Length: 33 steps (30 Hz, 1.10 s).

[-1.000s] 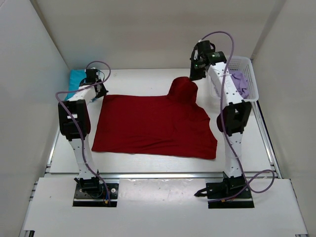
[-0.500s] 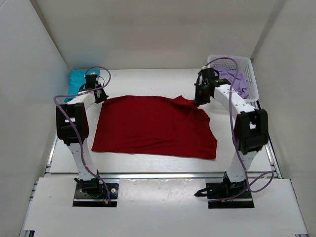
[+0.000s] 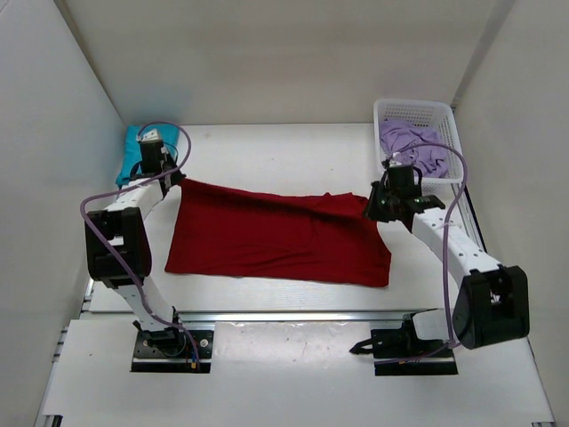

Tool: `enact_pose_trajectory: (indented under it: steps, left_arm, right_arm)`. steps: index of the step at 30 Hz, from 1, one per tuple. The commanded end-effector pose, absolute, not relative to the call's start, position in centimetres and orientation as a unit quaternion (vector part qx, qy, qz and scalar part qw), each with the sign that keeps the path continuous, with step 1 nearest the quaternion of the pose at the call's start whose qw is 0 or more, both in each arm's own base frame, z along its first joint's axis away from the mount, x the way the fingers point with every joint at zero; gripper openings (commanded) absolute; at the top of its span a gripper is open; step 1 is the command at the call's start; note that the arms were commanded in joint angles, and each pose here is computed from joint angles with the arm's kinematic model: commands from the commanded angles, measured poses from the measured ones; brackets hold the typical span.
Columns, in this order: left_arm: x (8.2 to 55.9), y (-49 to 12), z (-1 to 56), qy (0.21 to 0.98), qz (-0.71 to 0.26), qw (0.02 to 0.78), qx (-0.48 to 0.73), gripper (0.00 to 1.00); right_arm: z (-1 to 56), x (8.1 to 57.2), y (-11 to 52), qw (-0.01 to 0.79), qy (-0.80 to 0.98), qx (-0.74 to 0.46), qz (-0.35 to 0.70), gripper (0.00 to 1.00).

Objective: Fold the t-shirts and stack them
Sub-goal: Fold the other side of the tshirt into a rectangle

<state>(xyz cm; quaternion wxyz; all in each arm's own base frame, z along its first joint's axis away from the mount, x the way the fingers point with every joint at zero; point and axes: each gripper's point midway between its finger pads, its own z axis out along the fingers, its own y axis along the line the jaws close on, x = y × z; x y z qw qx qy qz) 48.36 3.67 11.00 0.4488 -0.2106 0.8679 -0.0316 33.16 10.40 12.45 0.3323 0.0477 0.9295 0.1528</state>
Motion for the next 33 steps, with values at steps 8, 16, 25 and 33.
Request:
enact_pose_trajectory:
  steps: [8, 16, 25, 33]
  left_arm:
    - [44.6, 4.7, 12.1, 0.852, -0.023, 0.470, -0.230, 0.00]
    - [42.1, 5.1, 11.2, 0.854, -0.032, 0.455, -0.250, 0.00]
    - [38.2, 5.5, 11.2, 0.851, -0.026, 0.449, -0.272, 0.00]
    - [37.0, 5.5, 7.0, 0.882, -0.012, 0.375, -0.287, 0.24]
  right_arm:
    - [12.2, 29.5, 9.3, 0.384, 0.903, 0.088, 0.172, 0.00]
    - [10.7, 26.6, 8.9, 0.392, 0.892, 0.112, 0.193, 0.00]
    - [7.8, 24.3, 6.6, 0.393, 0.871, 0.187, 0.229, 0.00]
    - [5.7, 23.6, 7.0, 0.383, 0.874, 0.192, 0.230, 0.04]
